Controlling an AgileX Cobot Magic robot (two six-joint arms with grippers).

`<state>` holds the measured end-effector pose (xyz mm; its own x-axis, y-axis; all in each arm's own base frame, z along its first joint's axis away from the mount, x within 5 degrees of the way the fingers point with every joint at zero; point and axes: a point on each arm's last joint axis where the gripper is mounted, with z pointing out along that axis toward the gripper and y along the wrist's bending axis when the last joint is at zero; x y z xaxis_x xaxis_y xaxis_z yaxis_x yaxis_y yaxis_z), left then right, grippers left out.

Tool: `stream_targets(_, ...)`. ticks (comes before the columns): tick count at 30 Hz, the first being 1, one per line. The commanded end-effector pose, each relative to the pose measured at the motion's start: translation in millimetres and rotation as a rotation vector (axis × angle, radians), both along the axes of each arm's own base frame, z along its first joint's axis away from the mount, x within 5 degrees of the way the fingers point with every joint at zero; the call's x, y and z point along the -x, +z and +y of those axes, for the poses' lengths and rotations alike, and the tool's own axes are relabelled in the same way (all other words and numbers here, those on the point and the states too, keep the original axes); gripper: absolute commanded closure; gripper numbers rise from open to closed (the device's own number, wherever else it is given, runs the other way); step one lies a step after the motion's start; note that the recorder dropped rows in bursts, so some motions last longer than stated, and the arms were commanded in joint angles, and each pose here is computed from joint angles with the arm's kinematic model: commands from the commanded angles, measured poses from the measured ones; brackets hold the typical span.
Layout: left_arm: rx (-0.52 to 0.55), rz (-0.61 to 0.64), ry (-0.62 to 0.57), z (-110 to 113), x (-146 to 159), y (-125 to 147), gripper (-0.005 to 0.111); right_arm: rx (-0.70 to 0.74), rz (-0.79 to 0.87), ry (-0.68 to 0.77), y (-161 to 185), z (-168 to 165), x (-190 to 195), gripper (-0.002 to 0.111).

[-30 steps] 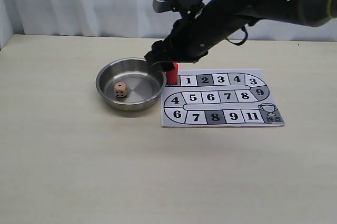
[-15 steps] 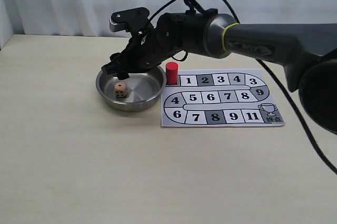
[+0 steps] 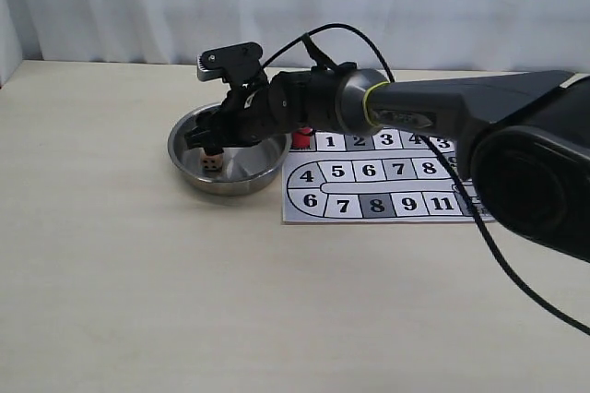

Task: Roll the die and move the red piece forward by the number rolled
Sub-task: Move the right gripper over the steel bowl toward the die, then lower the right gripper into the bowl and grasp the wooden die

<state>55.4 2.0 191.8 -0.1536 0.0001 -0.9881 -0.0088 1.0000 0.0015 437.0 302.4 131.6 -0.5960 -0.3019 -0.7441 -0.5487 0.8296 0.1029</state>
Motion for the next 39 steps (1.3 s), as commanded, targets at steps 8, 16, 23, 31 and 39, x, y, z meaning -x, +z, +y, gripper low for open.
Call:
stream_targets(8,0.007,-0.011,-0.002,-0.3,-0.2,0.5,0.107,-0.083,0.126,-0.087,10.1,6.9,-4.8,0.044)
stream_targets(16,0.007,-0.011,-0.002,-0.3,-0.2,0.5,0.107,0.006,0.17,-0.125,7.8,29.1,-14.1,0.051)
stream_targets(23,0.007,-0.011,-0.002,-0.3,-0.2,0.5,0.107,0.123,0.084,-0.131,-6.3,35.4,-11.9,0.051)
stream_targets(31,0.007,-0.011,-0.002,-0.3,-0.2,0.5,0.107,0.139,0.079,-0.136,-11.5,35.3,-12.1,0.051)
stream_targets(39,0.007,-0.011,-0.002,-0.3,-0.2,0.5,0.107,0.188,0.128,-0.151,-15.2,31.1,-8.9,0.051)
